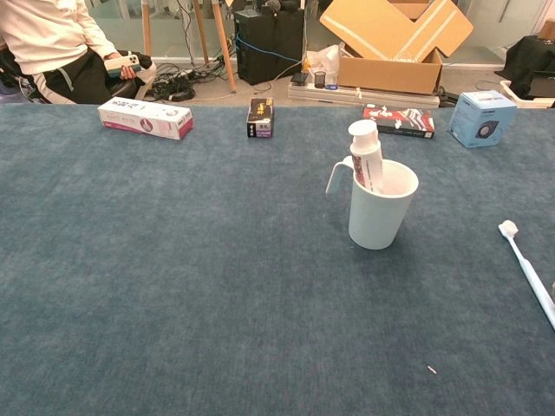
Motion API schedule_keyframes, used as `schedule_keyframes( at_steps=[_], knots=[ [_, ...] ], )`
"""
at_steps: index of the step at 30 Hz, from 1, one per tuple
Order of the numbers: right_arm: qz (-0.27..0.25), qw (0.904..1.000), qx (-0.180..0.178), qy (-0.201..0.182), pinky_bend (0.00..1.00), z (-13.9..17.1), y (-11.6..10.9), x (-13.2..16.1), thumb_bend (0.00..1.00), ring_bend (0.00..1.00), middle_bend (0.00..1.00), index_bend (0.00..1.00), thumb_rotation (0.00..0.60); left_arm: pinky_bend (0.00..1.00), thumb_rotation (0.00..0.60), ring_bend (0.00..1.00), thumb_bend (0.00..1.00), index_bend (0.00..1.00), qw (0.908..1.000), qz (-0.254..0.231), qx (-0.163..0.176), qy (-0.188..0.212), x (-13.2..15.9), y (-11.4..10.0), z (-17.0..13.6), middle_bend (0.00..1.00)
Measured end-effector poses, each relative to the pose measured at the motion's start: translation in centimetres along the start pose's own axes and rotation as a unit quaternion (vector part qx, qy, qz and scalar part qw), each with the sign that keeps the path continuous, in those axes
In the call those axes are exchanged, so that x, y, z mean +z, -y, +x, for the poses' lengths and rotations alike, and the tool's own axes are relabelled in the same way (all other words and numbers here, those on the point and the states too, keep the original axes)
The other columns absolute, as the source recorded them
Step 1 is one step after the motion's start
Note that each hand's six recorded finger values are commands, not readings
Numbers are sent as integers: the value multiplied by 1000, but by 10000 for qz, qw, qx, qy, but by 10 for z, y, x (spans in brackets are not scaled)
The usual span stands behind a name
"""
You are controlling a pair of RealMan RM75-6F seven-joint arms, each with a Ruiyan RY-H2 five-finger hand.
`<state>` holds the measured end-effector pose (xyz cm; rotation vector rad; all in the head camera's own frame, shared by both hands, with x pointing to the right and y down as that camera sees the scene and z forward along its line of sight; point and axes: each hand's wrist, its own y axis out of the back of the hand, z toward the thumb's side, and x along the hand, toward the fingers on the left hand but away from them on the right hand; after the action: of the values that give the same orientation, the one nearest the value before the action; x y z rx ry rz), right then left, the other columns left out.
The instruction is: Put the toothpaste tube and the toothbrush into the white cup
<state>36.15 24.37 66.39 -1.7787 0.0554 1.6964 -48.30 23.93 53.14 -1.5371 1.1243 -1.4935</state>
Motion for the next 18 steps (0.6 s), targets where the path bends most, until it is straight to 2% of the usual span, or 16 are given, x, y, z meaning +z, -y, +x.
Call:
schedule_keyframes(
  at_steps=[5, 18],
  knots=[
    [-53, 9998, -82, -157, 1000, -2, -5, 10, 850, 1000, 1000, 356, 600, 34, 600, 20, 497, 221, 9998, -211, 21, -22, 6, -1, 1, 156],
    [-80, 9984, -275, -484, 1000, -8, -19, 32, 837, 1000, 1000, 340, 600, 34, 600, 20, 497, 222, 10000, -45, 17, 3, 0, -1, 1, 156]
  ],
)
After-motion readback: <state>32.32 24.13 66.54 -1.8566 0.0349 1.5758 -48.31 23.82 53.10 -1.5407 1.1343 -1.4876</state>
